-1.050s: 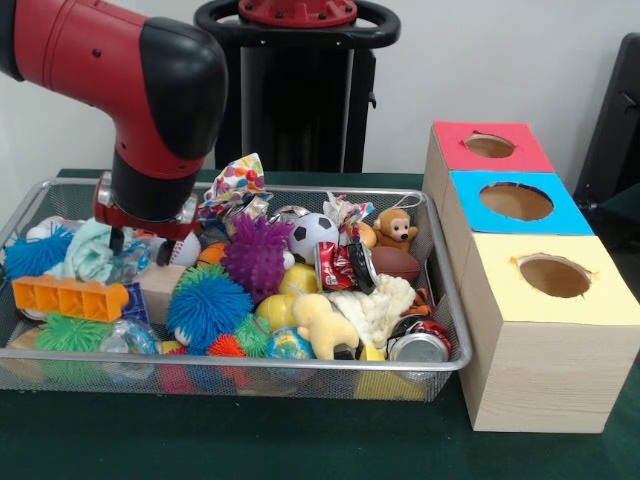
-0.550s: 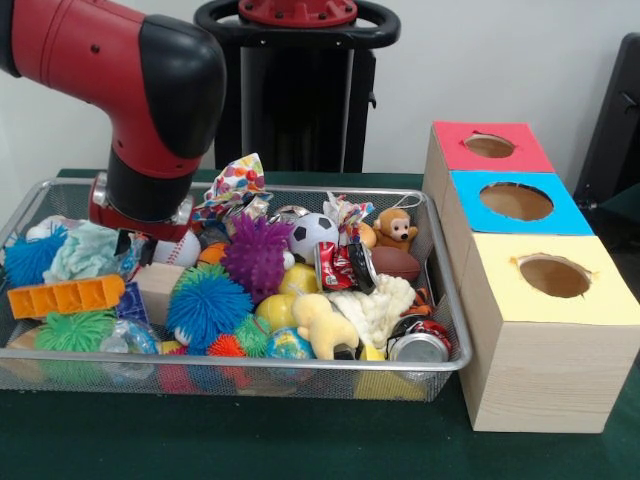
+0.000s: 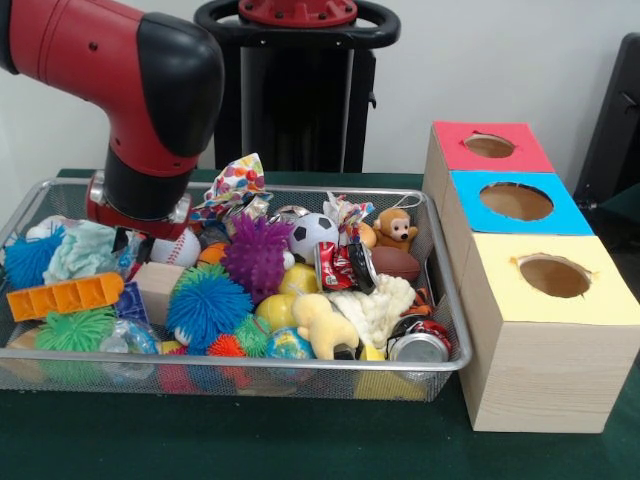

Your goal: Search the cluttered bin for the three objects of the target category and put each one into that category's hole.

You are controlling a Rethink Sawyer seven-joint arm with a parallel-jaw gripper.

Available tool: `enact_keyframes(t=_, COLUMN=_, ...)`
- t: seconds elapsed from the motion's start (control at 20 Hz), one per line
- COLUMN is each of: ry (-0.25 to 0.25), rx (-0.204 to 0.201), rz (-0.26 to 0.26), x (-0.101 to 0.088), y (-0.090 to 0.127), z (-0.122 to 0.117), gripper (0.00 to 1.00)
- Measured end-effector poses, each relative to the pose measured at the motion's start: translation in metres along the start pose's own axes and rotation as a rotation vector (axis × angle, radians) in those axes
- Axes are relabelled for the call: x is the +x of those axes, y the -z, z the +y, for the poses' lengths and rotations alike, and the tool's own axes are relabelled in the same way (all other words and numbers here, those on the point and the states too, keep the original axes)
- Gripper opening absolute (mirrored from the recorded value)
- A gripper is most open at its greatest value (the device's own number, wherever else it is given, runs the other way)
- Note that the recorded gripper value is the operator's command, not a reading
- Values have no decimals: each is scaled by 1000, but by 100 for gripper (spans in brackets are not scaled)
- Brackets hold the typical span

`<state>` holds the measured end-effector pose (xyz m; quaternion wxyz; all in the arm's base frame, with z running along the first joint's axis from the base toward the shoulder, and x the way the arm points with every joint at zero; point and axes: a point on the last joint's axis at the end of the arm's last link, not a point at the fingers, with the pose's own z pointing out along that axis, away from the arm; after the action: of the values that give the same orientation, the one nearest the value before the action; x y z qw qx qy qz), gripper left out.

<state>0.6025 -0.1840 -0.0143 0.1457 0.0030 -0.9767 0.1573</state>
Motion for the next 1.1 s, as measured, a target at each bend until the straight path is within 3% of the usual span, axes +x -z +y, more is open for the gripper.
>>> enact_keyframes(t=1.1, ry=-94, rx=-70, rz=-7, x=-11, y=25, z=-4, gripper=0)
